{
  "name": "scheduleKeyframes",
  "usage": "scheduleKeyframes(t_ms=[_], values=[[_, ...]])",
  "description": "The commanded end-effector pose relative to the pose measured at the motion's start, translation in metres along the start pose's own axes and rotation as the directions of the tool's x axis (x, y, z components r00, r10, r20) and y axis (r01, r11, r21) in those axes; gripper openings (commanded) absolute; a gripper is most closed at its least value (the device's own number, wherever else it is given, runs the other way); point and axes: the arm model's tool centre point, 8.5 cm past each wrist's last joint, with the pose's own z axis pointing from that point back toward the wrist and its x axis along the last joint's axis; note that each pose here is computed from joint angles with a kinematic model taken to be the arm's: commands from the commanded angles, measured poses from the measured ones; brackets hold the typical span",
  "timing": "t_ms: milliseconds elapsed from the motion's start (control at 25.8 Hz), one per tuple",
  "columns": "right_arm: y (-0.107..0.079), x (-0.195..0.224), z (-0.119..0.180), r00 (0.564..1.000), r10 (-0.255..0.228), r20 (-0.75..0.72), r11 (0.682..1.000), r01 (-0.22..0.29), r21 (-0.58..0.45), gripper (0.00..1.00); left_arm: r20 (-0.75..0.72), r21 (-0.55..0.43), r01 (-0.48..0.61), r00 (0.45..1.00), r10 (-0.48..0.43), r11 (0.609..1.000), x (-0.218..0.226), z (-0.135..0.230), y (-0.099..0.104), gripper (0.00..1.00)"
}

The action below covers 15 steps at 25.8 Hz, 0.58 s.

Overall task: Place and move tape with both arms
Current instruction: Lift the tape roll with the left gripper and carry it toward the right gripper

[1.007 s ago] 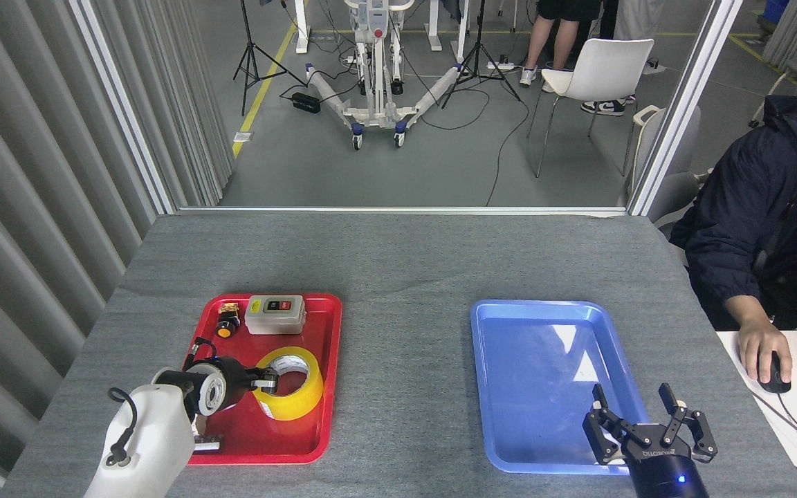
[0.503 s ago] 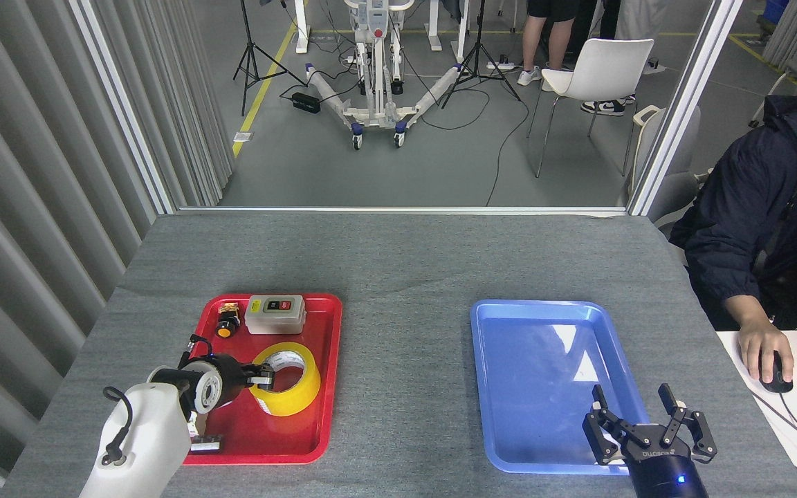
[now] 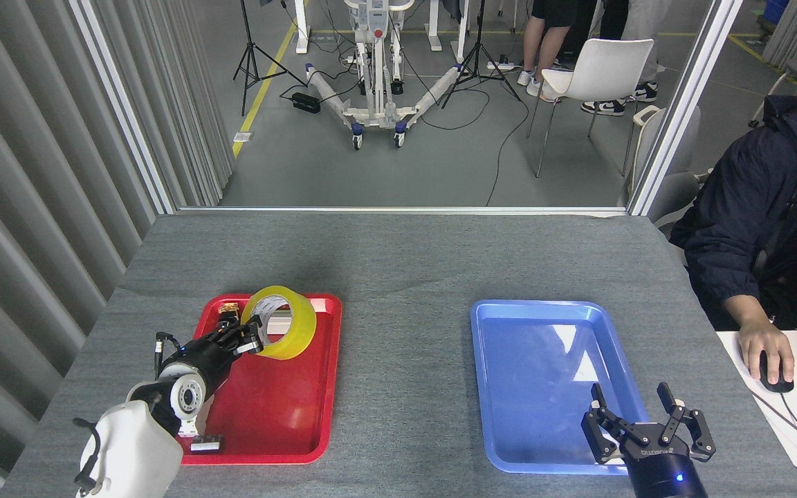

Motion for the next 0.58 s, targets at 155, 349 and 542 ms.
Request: scheduleKeyframes(t_ms=[155, 349, 542], values=[[0.003, 0.000, 0.002, 1.000, 0.005, 0.001, 1.000, -0.005, 0.011, 1.00, 0.294, -0.026, -0.402, 0.872, 0.391, 0.915, 0.011, 0.018, 0.001, 0.02], [0.001, -0.004, 0.002, 1.000, 0.001, 0.003, 1.000, -0.001, 0.009, 1.00, 0.523, -0.088, -0.569, 0.672, 0.524, 0.818, 0.022, 0.046, -0.031, 0.02], [0.000, -0.009, 0.001, 0.998, -0.063, 0.022, 0.998, 0.063, 0.016, 1.00, 0.637, -0.157, -0.595, 0.549, 0.541, 0.788, 0.039, 0.087, -0.067, 0.02]])
